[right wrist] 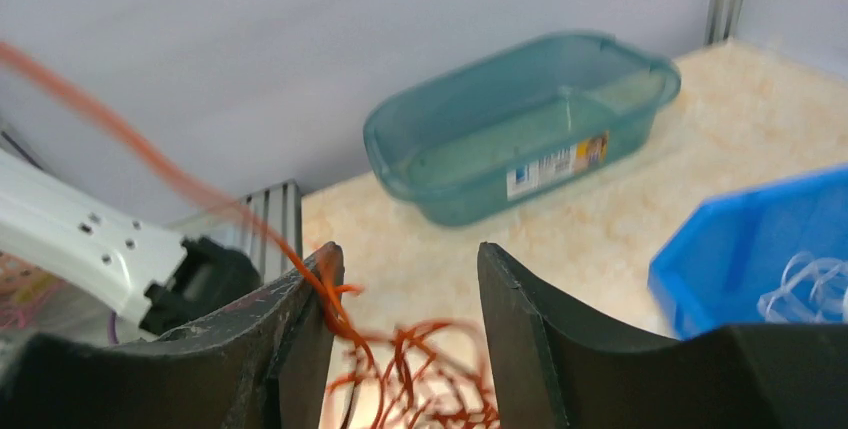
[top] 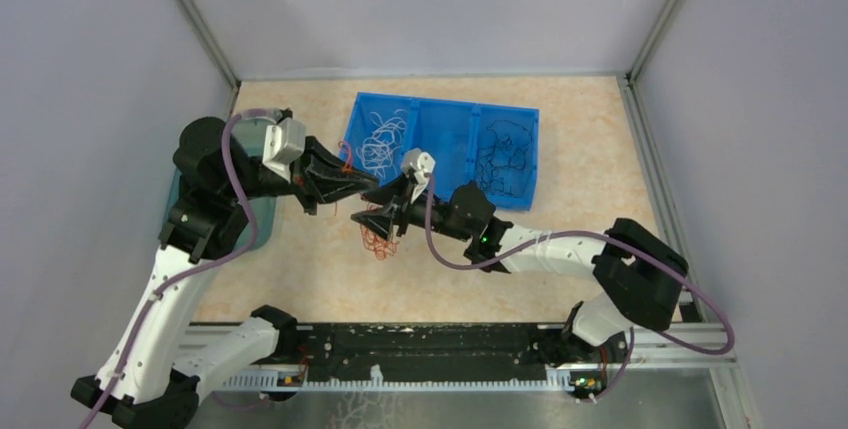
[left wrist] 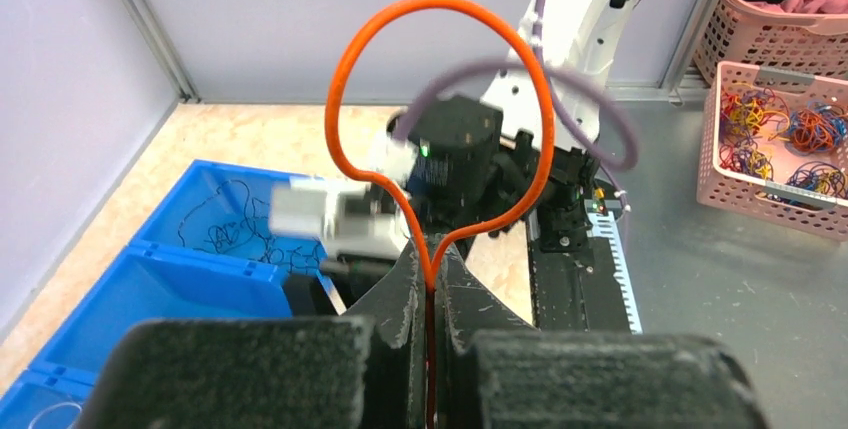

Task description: Untangle the cables

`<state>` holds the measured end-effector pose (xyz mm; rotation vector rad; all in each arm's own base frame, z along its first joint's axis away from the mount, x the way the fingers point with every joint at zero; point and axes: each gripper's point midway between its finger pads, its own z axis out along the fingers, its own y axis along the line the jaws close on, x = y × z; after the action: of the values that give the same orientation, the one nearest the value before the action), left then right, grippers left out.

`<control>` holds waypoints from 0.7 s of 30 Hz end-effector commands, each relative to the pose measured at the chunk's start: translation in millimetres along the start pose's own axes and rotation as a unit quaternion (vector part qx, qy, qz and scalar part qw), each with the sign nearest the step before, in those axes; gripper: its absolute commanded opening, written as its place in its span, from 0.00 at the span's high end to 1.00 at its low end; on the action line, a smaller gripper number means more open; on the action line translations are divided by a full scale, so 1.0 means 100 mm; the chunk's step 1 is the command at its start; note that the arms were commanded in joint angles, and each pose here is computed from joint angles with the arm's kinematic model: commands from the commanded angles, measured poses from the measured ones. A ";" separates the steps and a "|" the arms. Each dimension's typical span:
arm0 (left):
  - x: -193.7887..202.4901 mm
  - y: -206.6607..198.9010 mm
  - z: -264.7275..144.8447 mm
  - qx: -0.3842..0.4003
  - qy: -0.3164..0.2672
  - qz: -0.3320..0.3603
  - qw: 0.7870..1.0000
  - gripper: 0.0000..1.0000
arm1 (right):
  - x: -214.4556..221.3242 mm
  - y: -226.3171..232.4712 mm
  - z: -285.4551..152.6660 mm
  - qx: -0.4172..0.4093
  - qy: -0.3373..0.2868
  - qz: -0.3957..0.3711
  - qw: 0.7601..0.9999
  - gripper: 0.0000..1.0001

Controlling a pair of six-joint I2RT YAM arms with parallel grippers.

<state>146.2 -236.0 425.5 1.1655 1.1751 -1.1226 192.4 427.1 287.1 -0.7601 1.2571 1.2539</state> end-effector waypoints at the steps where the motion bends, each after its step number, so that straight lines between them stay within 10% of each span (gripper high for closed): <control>1: -0.35 -0.07 -0.02 0.010 -0.029 0.041 0.999 0.99 | 0.31 -0.01 -0.09 0.005 0.008 0.030 1.000 0.47; 21: -1.61 -0.01 -0.14 -0.051 -0.116 0.229 0.965 0.99 | 1.30 -0.21 -0.55 0.066 0.080 0.100 0.990 0.51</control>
<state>136.2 -227.0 548.2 1.1541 0.8508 -0.9292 180.1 401.1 129.5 -0.7107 1.6387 1.2323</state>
